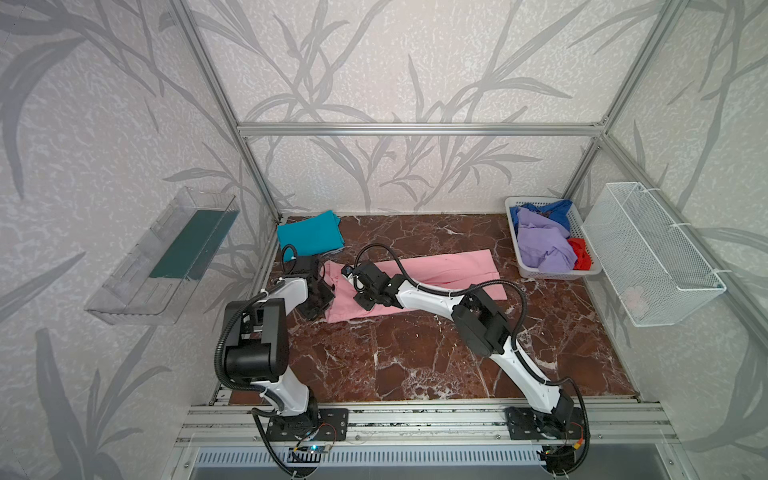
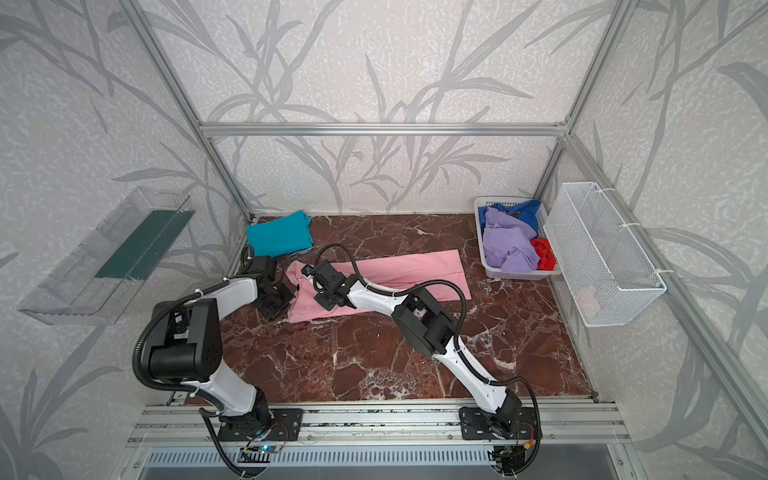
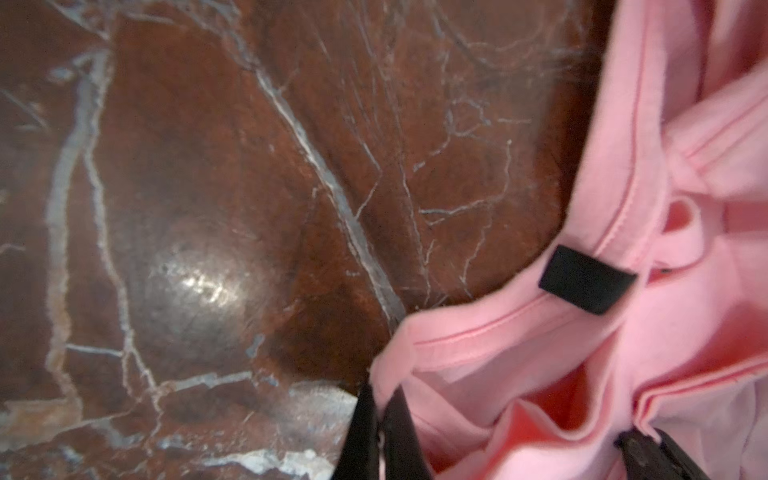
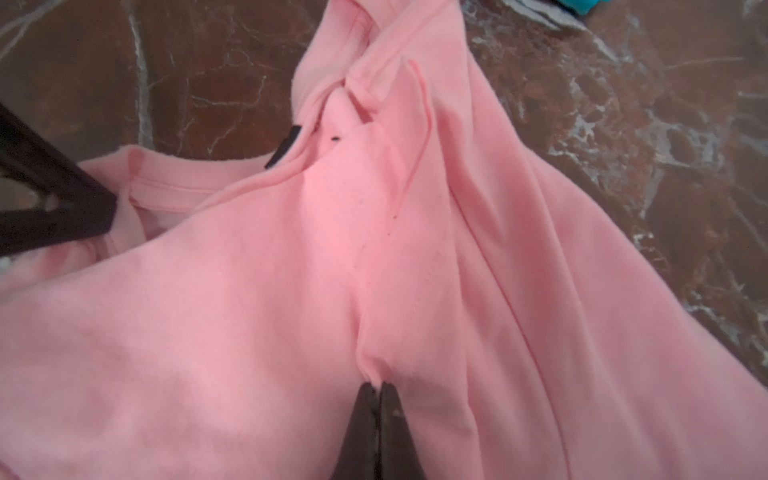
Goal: Fold and stack the t-shirts
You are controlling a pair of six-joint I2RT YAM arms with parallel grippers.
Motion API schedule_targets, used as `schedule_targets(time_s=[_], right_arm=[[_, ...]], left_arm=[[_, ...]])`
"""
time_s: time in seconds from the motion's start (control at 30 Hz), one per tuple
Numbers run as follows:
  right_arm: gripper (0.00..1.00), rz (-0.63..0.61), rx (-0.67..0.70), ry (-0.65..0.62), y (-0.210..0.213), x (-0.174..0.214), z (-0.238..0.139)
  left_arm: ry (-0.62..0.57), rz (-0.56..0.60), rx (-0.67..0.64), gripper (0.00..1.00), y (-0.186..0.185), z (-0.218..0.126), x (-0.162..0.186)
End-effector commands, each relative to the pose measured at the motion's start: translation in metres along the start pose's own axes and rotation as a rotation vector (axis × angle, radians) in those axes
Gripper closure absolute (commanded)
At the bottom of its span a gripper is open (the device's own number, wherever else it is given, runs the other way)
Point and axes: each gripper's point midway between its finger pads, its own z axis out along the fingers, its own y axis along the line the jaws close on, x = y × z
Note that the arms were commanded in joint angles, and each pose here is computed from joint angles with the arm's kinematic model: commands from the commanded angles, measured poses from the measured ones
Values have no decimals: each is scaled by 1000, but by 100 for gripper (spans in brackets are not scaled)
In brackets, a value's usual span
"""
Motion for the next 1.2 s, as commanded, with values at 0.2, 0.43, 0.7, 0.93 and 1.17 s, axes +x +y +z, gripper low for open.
schedule_targets(time_s=[0.2,0.43,0.7,0.93,1.17], right_arm=[[98,249,-225,-101,-27,-53,-48],[99,331,-190,-85,-58,-50,-40],[99,413,-112,-80,-102,-43,-28],[92,436,-129,-35,-97,-26,-16],[65,444,-74,-12,-103,-11,-16]], left_arm=[[52,-18,-143,100,41,10,17],[47,-19,-158,100,45,4,18],[54,-17,-180,100,54,0,25],[68,-14,-215,100,64,-7,31],[41,-17,-265,100,75,-28,27]])
